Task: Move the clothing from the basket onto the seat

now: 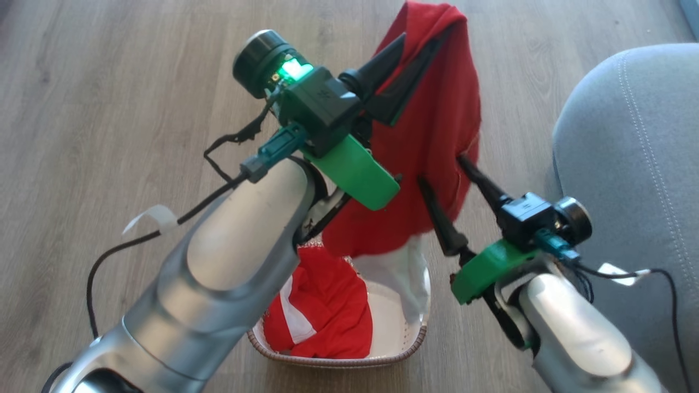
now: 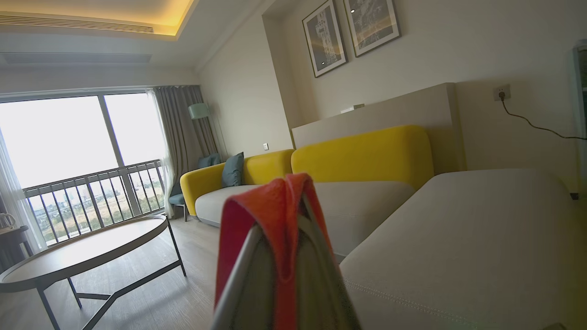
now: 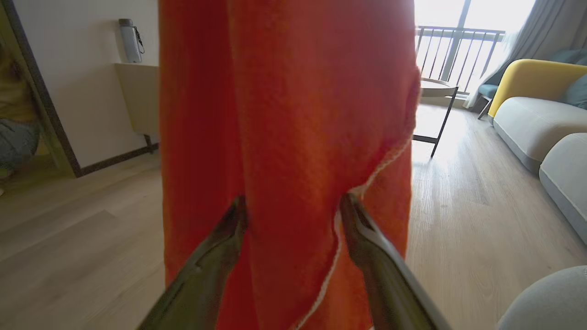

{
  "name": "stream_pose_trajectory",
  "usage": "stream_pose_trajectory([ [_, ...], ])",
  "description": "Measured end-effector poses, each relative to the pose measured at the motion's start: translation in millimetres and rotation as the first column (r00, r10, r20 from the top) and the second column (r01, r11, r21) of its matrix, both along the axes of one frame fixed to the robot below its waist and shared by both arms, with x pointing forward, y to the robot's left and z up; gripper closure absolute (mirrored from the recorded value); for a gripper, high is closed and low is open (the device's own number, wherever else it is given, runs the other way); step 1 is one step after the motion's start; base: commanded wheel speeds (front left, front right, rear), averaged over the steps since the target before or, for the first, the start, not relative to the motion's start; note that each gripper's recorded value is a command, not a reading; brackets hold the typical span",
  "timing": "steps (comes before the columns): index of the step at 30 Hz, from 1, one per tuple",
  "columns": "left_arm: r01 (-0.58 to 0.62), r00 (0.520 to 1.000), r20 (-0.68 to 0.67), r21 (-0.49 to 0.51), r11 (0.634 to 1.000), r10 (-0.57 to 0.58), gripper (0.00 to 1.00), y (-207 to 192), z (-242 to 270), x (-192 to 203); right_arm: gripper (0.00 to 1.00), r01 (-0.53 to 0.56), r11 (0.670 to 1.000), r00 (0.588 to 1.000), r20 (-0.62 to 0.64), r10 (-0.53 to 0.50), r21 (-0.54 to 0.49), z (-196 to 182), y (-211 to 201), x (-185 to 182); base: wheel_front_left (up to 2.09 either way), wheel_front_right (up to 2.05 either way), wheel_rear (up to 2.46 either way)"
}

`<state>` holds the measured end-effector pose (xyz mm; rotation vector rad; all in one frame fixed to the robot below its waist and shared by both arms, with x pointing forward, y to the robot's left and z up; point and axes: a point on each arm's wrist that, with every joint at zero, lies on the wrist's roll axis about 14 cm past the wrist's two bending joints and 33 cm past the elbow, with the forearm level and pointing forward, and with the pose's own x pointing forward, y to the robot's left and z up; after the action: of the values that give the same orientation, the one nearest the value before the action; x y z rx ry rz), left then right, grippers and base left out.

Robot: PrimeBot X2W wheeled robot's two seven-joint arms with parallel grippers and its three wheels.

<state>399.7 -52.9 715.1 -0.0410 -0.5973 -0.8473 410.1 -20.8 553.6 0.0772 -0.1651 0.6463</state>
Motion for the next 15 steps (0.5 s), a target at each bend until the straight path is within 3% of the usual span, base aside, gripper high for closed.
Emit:
stream_pose_trajectory([
  [5, 0.004, 1.000, -0.001, 0.001, 1.000, -0.004, 1.00, 1, 1, -5, 0.00, -0.030, 0.997, 0.997, -0.076, 0.024, -0.074, -31, 10, 0, 0.00, 0.00, 0.00],
  [12, 0.029, 1.000, -0.008, 0.007, 1.000, -0.029, 1.00, -2, -2, -13, 0.00, -0.058, 0.996, 0.997, -0.056, 0.054, -0.065, -18, 30, 14, 0.00, 0.00, 0.00],
  [13, 0.033, 0.999, -0.011, 0.009, 0.999, -0.033, 1.00, -2, -3, -15, 0.16, -0.063, 0.996, 0.996, -0.061, 0.059, -0.062, -18, 32, 15, 0.00, 0.00, 0.00],
  [14, 0.035, 0.999, -0.014, 0.010, 0.999, -0.034, 1.00, -2, -4, -15, 0.75, -0.070, 0.996, 0.996, -0.065, 0.066, -0.060, -19, 35, 15, 0.00, 0.00, 0.00],
  [15, 0.035, 0.999, -0.014, 0.010, 0.999, -0.034, 1.00, -2, -4, -15, 1.00, -0.070, 0.996, 0.996, -0.065, 0.066, -0.060, -19, 35, 15, 0.00, 0.00, 0.00],
])
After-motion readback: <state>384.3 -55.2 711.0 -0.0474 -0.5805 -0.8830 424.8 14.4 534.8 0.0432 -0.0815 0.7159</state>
